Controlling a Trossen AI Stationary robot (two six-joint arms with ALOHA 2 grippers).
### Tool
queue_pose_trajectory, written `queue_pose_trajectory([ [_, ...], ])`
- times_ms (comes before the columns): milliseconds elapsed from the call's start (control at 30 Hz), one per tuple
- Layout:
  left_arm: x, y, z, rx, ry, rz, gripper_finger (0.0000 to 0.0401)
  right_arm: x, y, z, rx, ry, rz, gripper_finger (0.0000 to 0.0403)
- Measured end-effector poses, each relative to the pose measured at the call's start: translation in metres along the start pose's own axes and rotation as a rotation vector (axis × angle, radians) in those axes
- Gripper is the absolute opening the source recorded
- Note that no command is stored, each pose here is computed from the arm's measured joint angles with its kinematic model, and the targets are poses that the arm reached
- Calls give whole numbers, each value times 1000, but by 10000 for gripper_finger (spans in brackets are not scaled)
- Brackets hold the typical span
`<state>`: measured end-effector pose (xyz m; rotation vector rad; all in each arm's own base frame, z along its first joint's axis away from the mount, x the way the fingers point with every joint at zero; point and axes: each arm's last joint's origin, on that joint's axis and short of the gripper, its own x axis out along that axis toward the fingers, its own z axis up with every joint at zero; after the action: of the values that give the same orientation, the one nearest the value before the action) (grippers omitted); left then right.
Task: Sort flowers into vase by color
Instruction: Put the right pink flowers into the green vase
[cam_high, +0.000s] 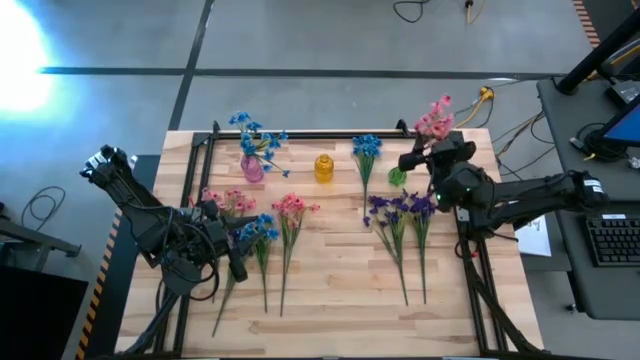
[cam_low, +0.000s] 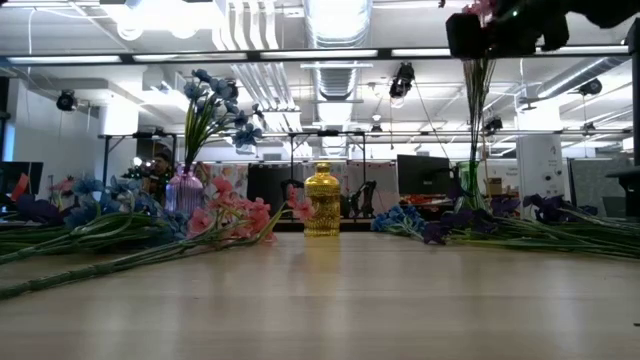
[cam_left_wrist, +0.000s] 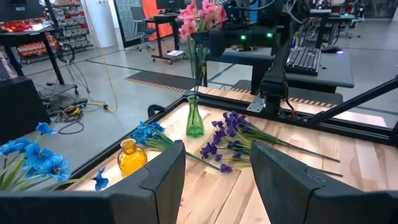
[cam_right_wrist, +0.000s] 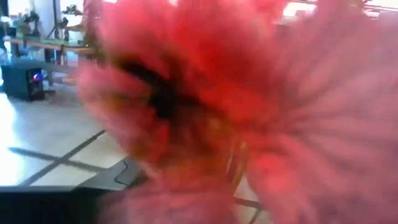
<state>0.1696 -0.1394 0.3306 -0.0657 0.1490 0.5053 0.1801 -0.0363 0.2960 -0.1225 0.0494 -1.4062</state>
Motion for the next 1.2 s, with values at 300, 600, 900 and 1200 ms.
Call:
queue_pose_trajectory([
  [300, 0, 0, 1, -29, -3, -2, 168, -7, 5, 0, 4, 42, 49, 276],
  [600, 0, 0, 1, -49, -3, -2, 168, -13, 7, -1, 56, 58, 76, 305],
  [900, 0, 0, 1, -50, -3, -1, 168, -29, 8, 19, 66, 51, 173, 329],
  [1200, 2, 0, 1, -51, -4, 8, 168, -34, 6, 29, 71, 65, 195, 329],
])
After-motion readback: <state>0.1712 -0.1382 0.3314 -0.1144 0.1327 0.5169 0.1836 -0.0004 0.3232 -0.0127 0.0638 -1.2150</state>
